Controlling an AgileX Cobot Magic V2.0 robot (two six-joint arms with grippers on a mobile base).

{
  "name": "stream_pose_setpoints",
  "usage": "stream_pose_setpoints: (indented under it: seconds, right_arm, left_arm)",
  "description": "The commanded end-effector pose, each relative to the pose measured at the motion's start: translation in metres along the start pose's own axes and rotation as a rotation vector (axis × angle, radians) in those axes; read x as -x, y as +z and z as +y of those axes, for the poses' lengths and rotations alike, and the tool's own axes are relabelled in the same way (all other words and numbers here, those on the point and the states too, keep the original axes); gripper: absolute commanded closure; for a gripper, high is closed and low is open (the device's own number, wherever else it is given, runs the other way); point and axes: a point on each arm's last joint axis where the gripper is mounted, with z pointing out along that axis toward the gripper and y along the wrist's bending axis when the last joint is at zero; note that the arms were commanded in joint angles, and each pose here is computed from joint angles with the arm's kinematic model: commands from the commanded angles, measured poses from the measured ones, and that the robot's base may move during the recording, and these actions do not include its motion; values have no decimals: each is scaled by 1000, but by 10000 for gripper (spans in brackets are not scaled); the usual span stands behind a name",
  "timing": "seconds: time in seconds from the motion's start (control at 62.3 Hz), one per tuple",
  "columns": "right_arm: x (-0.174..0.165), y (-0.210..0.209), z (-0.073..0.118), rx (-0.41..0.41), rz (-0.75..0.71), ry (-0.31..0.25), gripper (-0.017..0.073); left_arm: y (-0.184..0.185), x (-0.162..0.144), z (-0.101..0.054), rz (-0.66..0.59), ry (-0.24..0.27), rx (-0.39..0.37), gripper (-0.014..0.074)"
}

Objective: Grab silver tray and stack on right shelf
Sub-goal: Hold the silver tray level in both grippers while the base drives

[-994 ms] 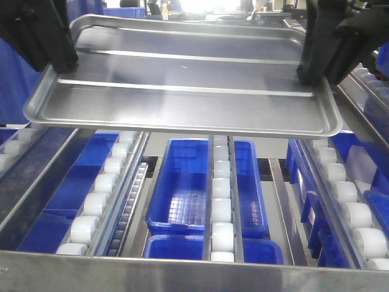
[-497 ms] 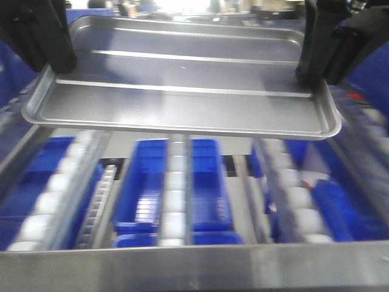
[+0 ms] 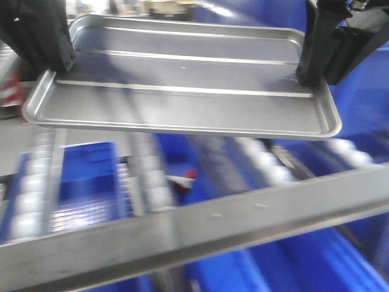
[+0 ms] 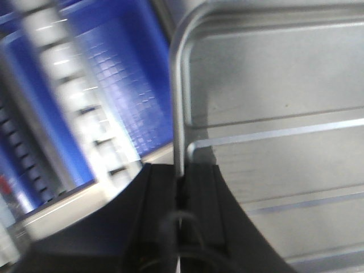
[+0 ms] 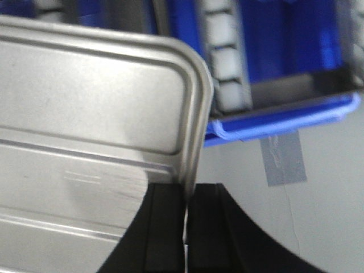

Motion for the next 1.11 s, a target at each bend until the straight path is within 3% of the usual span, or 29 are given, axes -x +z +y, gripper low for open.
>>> stream_pose_setpoints:
  seconds: [0.0, 1.091]
  right_arm:
    - [12, -20, 0, 21, -110, -37, 503]
    - [12, -20, 0, 21, -110, -37, 503]
  left_arm:
    - [-19, 4, 2, -67, 35, 0, 688]
    - [-19, 4, 2, -67, 35, 0, 688]
